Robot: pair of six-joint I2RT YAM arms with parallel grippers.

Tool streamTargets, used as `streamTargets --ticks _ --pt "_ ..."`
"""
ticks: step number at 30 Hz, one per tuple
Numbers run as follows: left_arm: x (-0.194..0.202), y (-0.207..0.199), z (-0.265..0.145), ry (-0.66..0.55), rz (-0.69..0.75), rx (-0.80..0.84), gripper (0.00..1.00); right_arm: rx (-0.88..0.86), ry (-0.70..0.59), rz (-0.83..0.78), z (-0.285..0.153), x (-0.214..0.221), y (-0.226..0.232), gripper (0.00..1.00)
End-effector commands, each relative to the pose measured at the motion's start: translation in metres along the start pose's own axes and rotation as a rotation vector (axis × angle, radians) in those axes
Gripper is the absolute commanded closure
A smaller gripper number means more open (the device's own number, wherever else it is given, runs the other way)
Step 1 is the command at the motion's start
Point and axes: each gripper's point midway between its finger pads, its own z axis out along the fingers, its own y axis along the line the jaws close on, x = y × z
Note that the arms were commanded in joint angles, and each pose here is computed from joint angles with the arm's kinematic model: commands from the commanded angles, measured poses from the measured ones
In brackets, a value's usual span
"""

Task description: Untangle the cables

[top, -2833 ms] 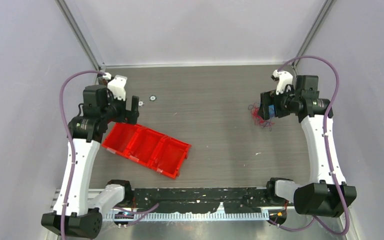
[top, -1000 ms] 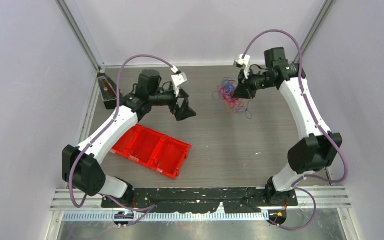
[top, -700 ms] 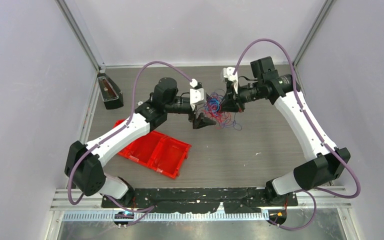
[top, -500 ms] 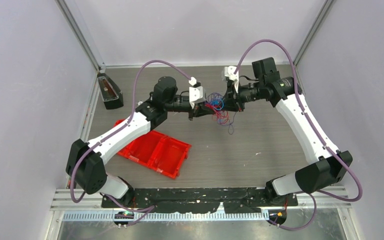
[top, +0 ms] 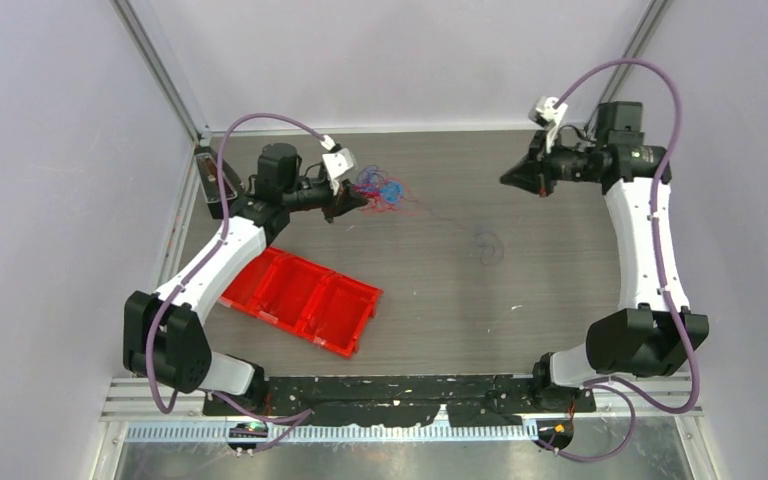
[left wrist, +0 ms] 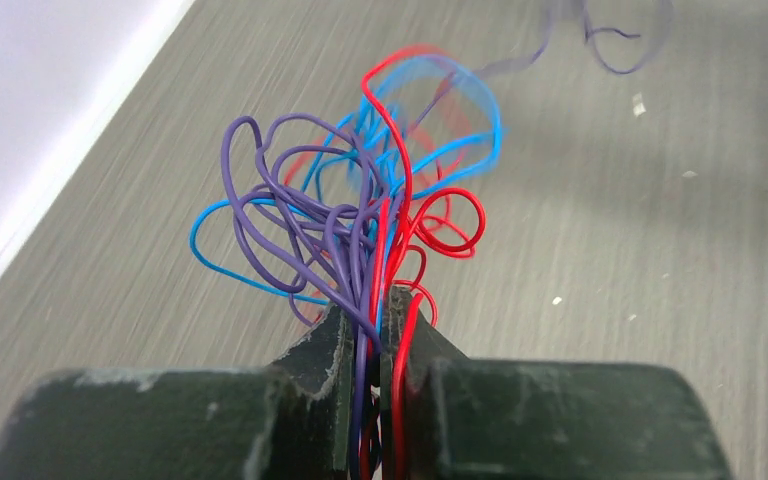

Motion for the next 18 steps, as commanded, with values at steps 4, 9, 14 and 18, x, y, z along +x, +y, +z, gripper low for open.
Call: streamTargets --ticks 4,9,14,18 --pt "0.045 0.020 -0.021 0.162 -0.003 -0.096 1.00 0.180 0.013 0.017 -0.045 -0.004 -0.044 0.95" --pt "0.029 0.011 -0.014 0.107 -0.032 -0.023 1.00 0.185 0.004 0.041 -0.044 -0.002 -0.049 0.87" --pt "-0.013 -0.017 -0.005 0.013 -0.012 0.096 1.00 0.124 -0.008 0.034 -0.008 0.004 -0.029 0.20" --pt "-0.044 -0.026 -0.008 -0.047 -0.051 0.140 1.00 0.045 -0.049 -0.050 0.041 -0.002 0.008 0.04"
